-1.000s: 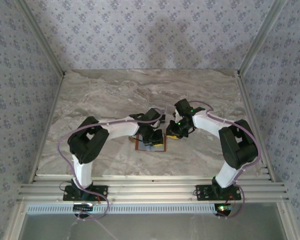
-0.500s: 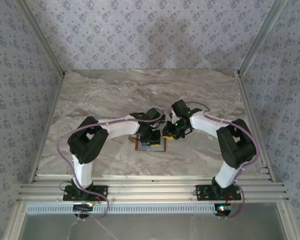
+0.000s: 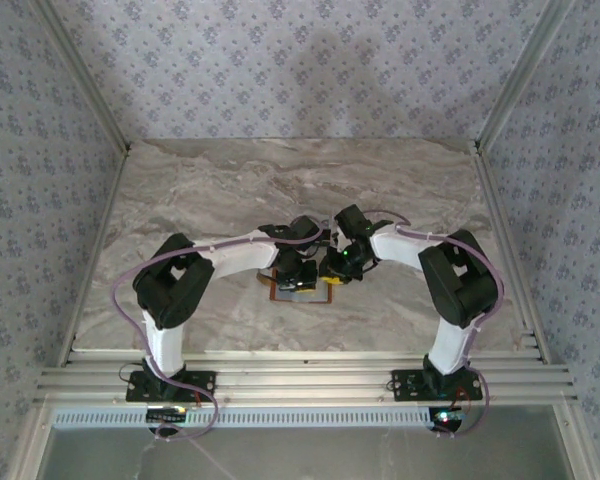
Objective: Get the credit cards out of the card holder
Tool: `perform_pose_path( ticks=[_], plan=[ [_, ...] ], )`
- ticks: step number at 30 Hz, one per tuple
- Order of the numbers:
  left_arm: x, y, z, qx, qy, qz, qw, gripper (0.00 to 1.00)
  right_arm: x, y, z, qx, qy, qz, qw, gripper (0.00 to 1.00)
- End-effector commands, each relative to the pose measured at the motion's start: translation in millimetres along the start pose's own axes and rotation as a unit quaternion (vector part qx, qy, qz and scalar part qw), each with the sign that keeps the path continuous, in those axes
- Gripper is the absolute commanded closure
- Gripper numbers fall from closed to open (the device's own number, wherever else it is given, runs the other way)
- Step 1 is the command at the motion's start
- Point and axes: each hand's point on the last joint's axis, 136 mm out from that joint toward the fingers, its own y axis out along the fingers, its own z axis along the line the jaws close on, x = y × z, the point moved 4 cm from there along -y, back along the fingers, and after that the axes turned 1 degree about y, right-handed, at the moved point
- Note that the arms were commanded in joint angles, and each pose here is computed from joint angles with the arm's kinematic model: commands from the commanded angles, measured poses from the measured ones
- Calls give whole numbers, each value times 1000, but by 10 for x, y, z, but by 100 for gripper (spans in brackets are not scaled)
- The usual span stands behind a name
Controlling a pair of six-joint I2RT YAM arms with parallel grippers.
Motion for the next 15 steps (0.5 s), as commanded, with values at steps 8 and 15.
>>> perform_pose_path(
  ticks=[8, 15],
  plan=[
    [-32, -361, 302, 113, 22, -36, 993, 86, -92, 127, -175, -44, 9, 19, 999, 75],
    [-17, -557, 482, 163, 24, -58, 985, 86, -78, 105, -140, -41, 5, 18, 999, 75]
  ],
)
